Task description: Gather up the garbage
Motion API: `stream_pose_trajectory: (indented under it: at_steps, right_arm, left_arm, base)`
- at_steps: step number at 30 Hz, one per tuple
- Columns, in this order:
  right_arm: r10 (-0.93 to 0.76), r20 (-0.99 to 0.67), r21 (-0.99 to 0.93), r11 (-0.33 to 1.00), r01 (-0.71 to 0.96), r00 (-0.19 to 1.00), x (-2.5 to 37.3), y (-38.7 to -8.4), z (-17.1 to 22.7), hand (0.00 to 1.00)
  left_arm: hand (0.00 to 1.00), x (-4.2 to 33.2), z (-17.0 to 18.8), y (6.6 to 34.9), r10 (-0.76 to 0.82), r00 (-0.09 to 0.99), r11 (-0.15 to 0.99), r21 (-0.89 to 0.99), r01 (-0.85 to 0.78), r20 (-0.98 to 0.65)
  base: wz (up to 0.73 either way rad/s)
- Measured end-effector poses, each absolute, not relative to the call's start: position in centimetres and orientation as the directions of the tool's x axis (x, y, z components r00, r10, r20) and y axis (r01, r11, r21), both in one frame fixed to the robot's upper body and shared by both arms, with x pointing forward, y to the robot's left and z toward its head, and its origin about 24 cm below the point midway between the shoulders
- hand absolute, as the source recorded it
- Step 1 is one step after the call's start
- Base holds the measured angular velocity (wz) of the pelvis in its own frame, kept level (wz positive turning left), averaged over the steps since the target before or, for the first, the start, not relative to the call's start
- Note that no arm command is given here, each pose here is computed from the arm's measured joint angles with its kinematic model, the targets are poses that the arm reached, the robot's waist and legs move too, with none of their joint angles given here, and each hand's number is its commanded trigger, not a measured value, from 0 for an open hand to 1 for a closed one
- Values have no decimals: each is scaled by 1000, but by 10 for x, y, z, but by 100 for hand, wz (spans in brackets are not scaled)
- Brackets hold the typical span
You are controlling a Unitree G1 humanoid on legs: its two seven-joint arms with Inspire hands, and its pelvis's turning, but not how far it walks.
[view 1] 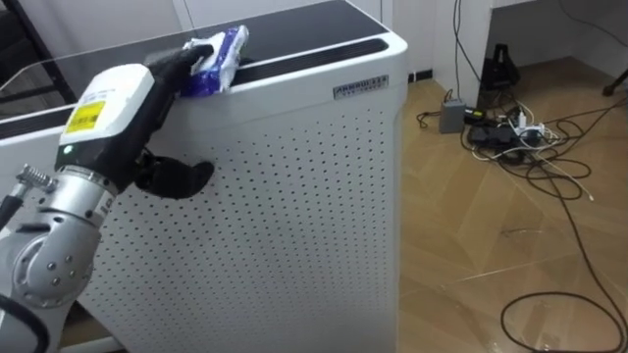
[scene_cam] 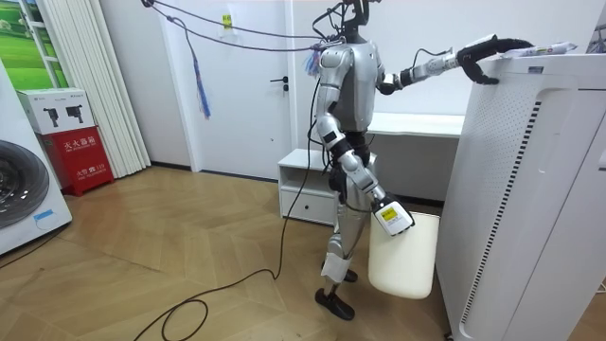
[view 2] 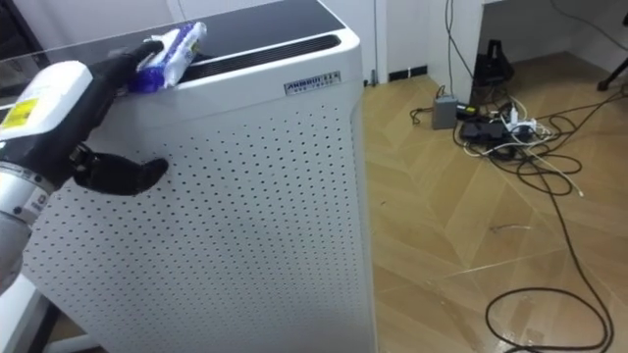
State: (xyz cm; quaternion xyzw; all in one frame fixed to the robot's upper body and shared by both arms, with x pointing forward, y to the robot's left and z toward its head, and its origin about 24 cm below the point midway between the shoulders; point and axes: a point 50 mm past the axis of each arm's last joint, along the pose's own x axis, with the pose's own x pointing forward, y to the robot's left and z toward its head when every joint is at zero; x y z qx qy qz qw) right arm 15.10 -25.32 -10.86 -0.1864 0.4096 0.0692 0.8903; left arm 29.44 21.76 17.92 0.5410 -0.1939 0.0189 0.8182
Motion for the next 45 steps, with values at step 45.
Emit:
stream_pose_trajectory:
  at_steps: [45]
  right_arm:
    - [1, -646, -292, 923, -249, 763, 188, -230, -88, 100]
  left_arm:
    - [100, 259, 186, 214, -150, 844, 822, 539, -183, 515]
  base:
    - [0]
